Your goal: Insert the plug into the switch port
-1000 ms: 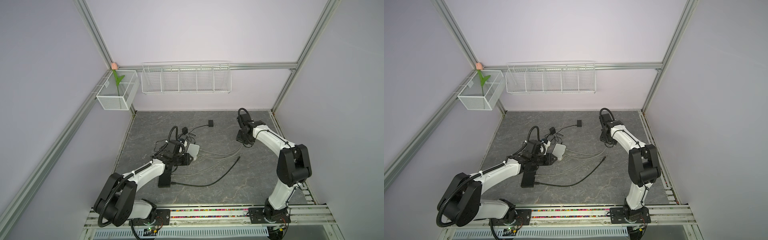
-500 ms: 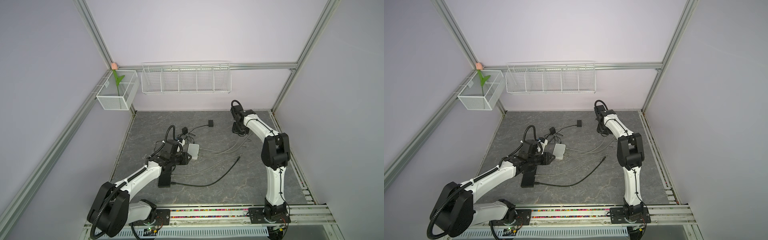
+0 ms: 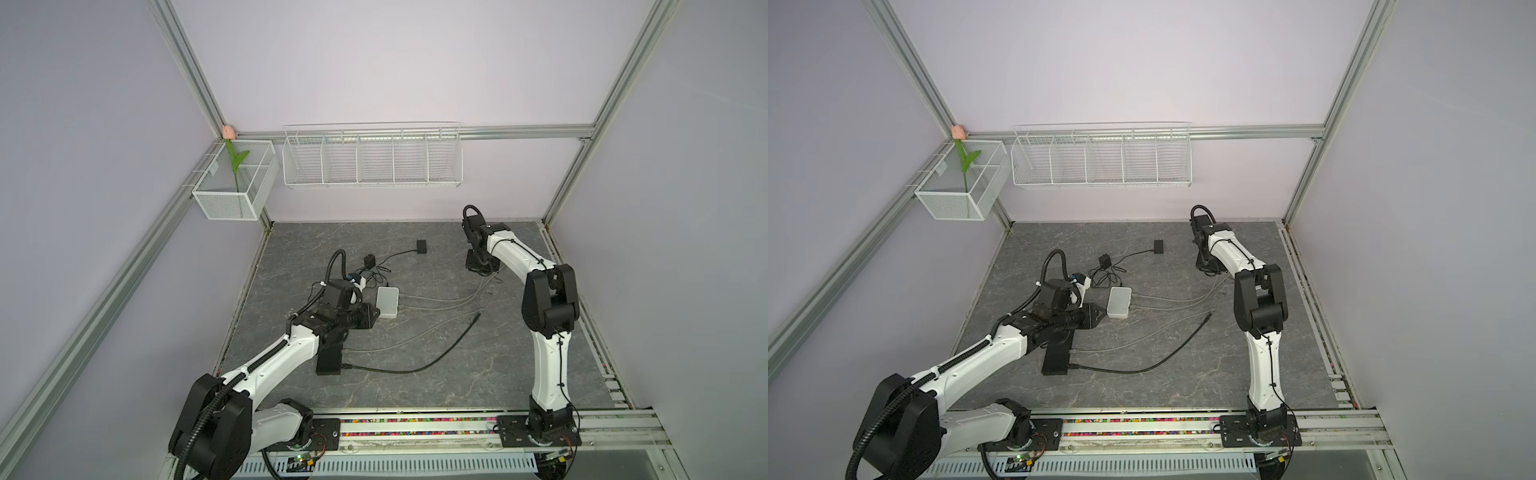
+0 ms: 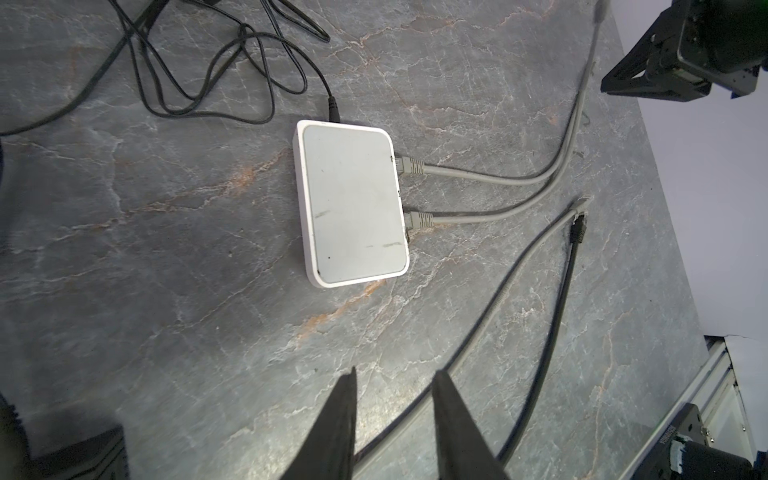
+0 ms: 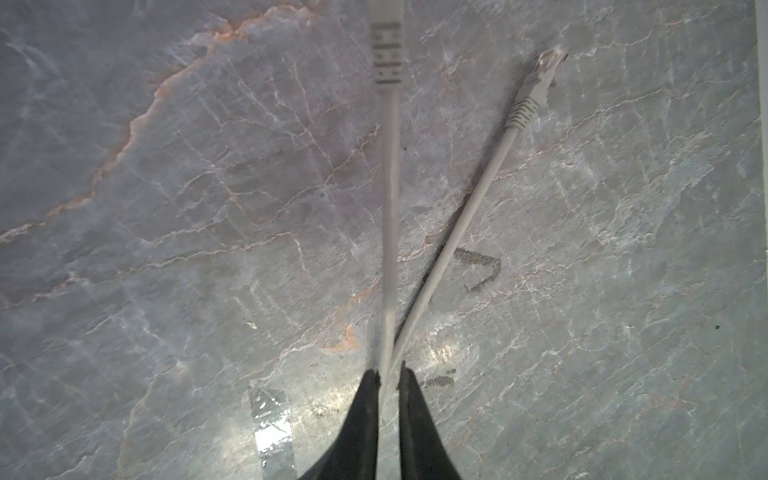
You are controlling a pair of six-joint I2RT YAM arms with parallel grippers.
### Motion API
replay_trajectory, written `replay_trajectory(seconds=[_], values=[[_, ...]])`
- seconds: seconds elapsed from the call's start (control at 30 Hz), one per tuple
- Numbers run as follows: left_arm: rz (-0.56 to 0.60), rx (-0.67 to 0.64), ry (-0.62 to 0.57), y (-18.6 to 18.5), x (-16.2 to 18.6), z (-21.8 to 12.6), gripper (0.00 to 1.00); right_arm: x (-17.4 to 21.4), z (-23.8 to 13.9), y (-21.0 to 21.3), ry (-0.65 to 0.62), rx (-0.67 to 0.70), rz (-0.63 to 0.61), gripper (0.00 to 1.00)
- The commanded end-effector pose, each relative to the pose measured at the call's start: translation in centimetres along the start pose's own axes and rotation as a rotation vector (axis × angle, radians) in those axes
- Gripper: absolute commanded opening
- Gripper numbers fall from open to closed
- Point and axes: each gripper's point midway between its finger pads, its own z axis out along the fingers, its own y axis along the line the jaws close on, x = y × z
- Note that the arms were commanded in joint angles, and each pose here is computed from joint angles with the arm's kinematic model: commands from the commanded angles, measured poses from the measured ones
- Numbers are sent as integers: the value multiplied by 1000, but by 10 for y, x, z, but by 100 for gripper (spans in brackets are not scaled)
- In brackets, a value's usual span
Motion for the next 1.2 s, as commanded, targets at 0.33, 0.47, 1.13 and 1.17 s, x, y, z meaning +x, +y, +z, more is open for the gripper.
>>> replay_trajectory(seconds=[0.33, 0.47, 1.13, 1.17], values=[[34, -19, -118, -5, -28, -26, 35, -13, -52, 5, -112, -224, 49, 30], [39, -48, -186, -1, -36, -38, 36, -12, -67, 3, -153, -273, 61, 33], [39, -207, -398, 13, -69, -97, 48, -8, -169, -29, -432, -459, 76, 37], [40, -215, -413, 13, -71, -100, 49, -7, -173, -32, -455, -468, 79, 38]])
